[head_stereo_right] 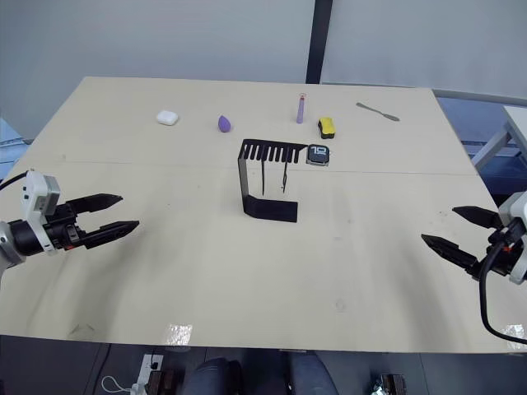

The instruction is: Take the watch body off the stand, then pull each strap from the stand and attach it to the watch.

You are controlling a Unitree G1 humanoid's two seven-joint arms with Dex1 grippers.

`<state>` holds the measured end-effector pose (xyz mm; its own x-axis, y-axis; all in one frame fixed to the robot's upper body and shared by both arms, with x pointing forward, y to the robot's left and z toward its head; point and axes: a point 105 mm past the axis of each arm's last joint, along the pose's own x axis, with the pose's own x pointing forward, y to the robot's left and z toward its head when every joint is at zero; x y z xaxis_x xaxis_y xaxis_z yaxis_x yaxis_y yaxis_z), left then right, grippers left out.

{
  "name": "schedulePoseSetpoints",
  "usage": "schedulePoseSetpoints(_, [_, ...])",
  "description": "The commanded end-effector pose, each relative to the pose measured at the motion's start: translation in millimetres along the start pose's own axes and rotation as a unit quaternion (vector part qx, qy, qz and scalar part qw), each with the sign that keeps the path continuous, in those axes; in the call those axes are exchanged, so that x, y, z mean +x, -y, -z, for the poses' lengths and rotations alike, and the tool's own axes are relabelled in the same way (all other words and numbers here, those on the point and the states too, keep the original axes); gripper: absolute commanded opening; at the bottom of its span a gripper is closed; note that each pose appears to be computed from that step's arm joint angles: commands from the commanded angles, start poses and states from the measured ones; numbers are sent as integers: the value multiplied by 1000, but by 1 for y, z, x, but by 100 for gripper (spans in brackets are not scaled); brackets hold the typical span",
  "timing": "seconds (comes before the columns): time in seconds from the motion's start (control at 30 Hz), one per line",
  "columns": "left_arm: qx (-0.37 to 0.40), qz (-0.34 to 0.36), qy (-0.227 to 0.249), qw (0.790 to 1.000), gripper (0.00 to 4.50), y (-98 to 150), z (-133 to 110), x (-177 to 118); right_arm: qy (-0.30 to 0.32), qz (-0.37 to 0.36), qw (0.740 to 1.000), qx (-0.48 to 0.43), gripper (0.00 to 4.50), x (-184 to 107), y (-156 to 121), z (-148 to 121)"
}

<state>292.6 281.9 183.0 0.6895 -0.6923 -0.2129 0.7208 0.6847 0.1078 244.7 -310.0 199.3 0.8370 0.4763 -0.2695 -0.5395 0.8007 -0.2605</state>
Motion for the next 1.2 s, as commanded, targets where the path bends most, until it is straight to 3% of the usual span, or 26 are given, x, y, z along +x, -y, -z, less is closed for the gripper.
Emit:
schedulePoseSetpoints(0.03, [23,0,7,1000,445,2,-10,-1,18,12,1000,-18,450,-1,2,-5])
schedulePoseSetpoints(0.27, [31,18,3,999,445,10,-11,11,27,54,997,-41,450,9,3,-6])
schedulePoseSetpoints(0.37, [39,41,18,998,445,19,-22,20,33,64,996,-49,450,13,-5,-11])
schedulePoseSetpoints(0.63, [49,185,114,975,445,69,-89,51,106,87,990,-41,450,29,-58,-55])
schedulePoseSetpoints(0.73, [75,219,128,964,445,83,-107,64,141,87,986,-23,450,37,-83,-74])
schedulePoseSetpoints(1.0, [147,260,172,939,445,98,-133,100,219,87,969,78,450,65,-122,-113])
schedulePoseSetpoints(1.2, [173,277,177,929,445,101,-133,109,213,78,969,98,450,88,-136,-129])
